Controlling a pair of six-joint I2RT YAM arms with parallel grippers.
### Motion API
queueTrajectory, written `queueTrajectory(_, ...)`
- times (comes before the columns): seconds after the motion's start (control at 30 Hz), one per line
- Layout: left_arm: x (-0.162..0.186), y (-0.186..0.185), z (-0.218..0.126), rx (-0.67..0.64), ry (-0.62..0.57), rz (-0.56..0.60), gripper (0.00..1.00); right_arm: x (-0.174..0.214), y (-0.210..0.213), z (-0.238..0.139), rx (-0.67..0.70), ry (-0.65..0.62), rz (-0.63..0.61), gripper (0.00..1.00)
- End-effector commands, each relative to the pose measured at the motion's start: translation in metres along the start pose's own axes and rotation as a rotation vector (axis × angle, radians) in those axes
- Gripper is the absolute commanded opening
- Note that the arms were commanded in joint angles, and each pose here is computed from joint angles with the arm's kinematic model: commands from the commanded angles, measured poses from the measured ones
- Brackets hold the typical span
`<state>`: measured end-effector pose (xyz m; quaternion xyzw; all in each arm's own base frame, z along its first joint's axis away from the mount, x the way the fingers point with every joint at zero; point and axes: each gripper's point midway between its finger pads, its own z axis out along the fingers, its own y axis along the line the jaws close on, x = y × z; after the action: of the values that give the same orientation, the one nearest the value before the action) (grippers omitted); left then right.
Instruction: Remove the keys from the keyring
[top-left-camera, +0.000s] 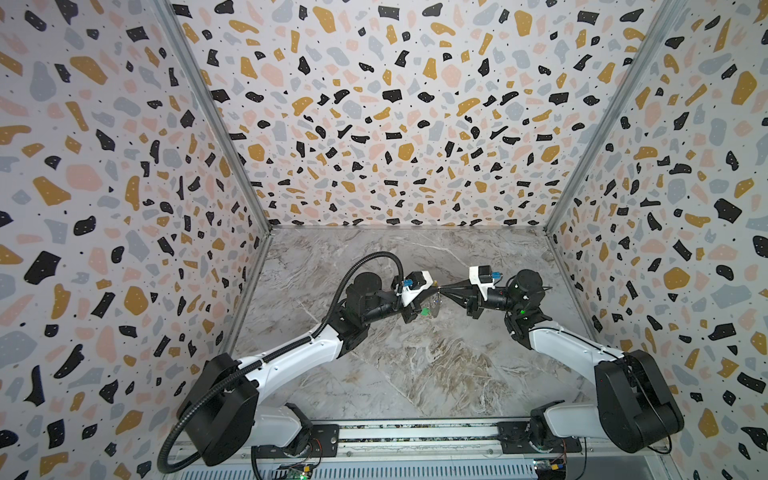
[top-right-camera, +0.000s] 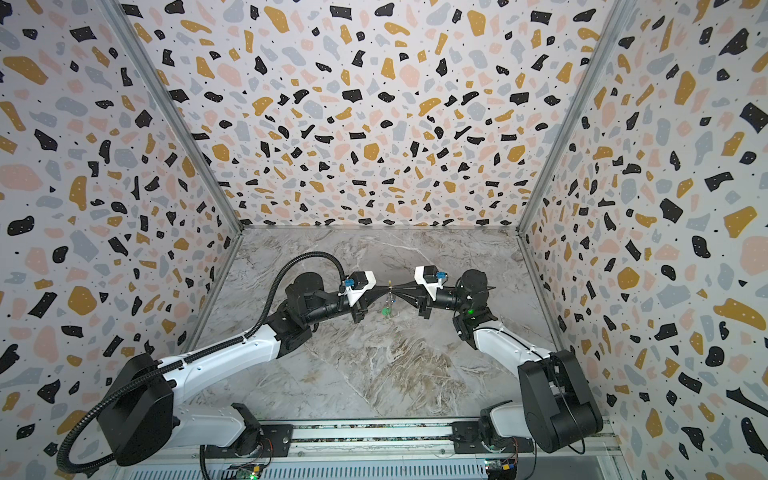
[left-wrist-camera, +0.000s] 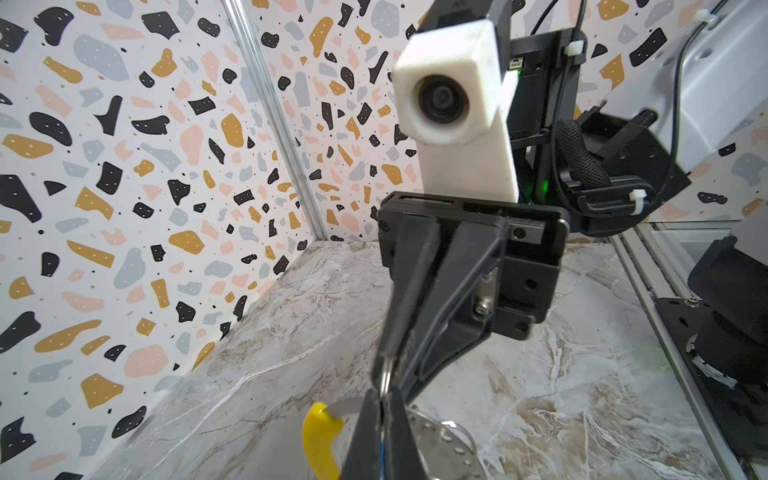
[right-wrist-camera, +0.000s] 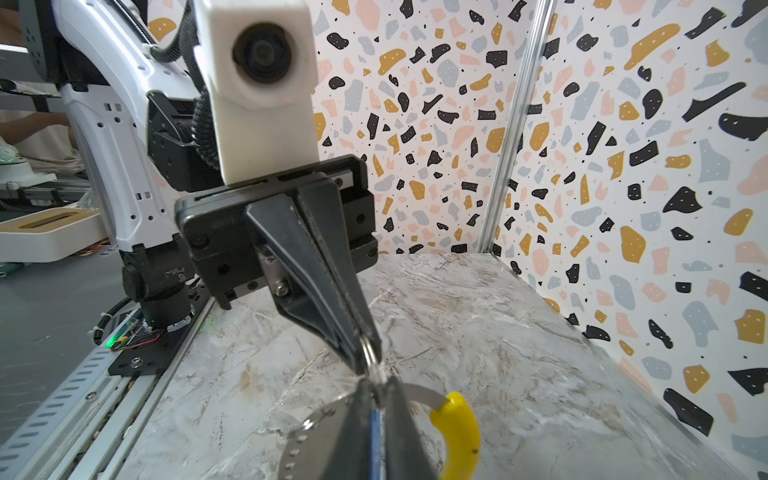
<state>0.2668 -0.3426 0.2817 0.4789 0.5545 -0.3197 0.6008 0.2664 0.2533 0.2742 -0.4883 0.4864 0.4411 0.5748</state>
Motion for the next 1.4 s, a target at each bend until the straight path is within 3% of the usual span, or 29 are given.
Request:
queueTrajectory(0.0, -0.036, 0.005, -0.004, -0.012, -0.067, 0.077, 0.0, -0.023, -0.01, -0.014, 0.092, -0.018, -0.108, 0.4)
queueTrajectory(0.13, -0.035, 0.008, -0.005, -0.024, -0.03, 0.113, 0.0, -0.024, -0.023, -0.036, 0.266, 0.083, -0.279, 0.46)
queueTrajectory(0.27, -0.033, 0.008, -0.004, -0.018, 0.006, 0.14, 0.0, -0.019, -0.025, -0.039, 0.262, 0.201, -0.331, 0.44)
queueTrajectory(0.5, -0.025, 0.009, -0.001, 0.003, 0.111, 0.195, 0.0, -0.023, -0.017, -0.033, 0.219, 0.196, -0.322, 0.33)
queueTrajectory(0.73, -0.022, 0.01, 0.004, 0.03, 0.183, 0.223, 0.0, -0.021, -0.005, -0.009, 0.094, 0.208, -0.293, 0.31)
queueTrajectory(0.9, -0.021, 0.009, 0.006, 0.046, 0.202, 0.224, 0.0, -0.024, -0.005, -0.007, 0.091, 0.201, -0.301, 0.26)
queueTrajectory(1.37, -0.02, 0.009, 0.006, 0.045, 0.211, 0.234, 0.0, -0.02, 0.0, 0.0, 0.048, 0.205, -0.264, 0.26)
